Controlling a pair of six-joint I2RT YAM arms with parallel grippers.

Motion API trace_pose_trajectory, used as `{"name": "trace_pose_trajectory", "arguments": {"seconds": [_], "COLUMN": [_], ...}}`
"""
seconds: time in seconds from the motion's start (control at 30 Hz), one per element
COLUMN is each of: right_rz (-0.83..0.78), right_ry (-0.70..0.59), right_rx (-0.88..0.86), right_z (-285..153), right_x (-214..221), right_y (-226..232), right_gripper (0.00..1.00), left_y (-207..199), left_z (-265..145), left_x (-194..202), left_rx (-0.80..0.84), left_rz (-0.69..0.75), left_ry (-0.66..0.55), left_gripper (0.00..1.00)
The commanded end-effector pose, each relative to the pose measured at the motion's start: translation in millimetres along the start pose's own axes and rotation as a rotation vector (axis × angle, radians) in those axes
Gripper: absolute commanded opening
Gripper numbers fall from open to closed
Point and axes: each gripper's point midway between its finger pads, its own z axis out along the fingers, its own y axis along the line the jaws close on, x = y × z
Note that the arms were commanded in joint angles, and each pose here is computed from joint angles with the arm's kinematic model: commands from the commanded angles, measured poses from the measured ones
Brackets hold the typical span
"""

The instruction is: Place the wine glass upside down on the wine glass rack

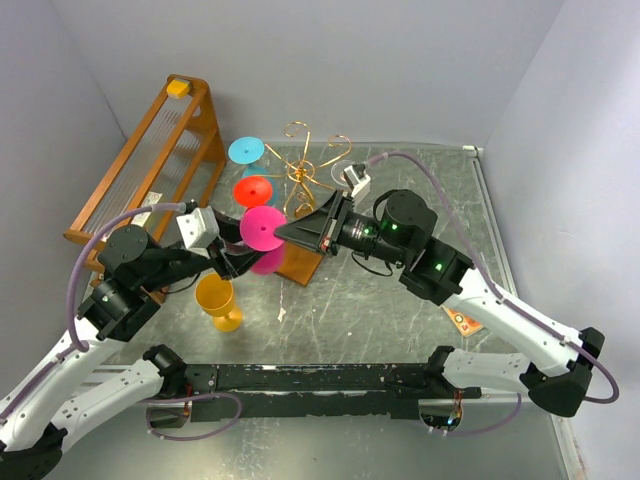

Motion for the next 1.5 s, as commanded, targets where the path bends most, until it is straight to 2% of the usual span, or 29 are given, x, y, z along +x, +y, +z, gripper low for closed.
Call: {"name": "trace_pose_trajectory", "arguments": {"seconds": [0.0,0.1,0.23,0.4,0.7,0.87,1.1,1.47], "right_rz": [0.007,0.012,0.028,0.045,0.042,0.021,-0.002,-0.012], "right_ry": [-0.025,-0.070,-0.102,-0.153,-0.352,-0.467,-0.553,-0.584], "right_rx": [0.096,0.149,0.219,0.330,0.405,0.375,0.359,0.302], "right_z": [-10.7,-17.5,-23.9,-33.7,-57.5,-63.7,-61.6,-36.0], "right_x": [-3.1,-9.5,-14.0,-20.7,-51.6,-70.5,-87.7,-97.2], "right_y": [-7.8,-15.5,-25.5,-44.0,-53.0,-50.8,-47.5,-47.0], "right_gripper": [0.00,0.00,0.00,0.00,0.00,0.00,0.00,0.00], "left_y": [-5.5,-4.0,-9.5,-9.5,5.4,21.2,31.8,38.6], "left_z": [-3.2,-7.8,-14.7,-22.7,-34.8,-43.1,-49.1,-60.6], "left_x": [-0.9,3.4,10.7,12.1,8.2,9.8,8.6,-2.3], "left_rx": [0.007,-0.015,-0.004,-0.027,-0.150,-0.259,-0.335,-0.406], "left_rz": [-0.044,-0.055,-0.064,-0.067,-0.083,-0.093,-0.110,-0.134], "left_ry": [0.001,0.021,0.045,0.054,0.033,0.026,0.024,-0.011], "left_gripper": [0.57,0.71,0.78,0.79,0.79,0.80,0.81,0.82]}}
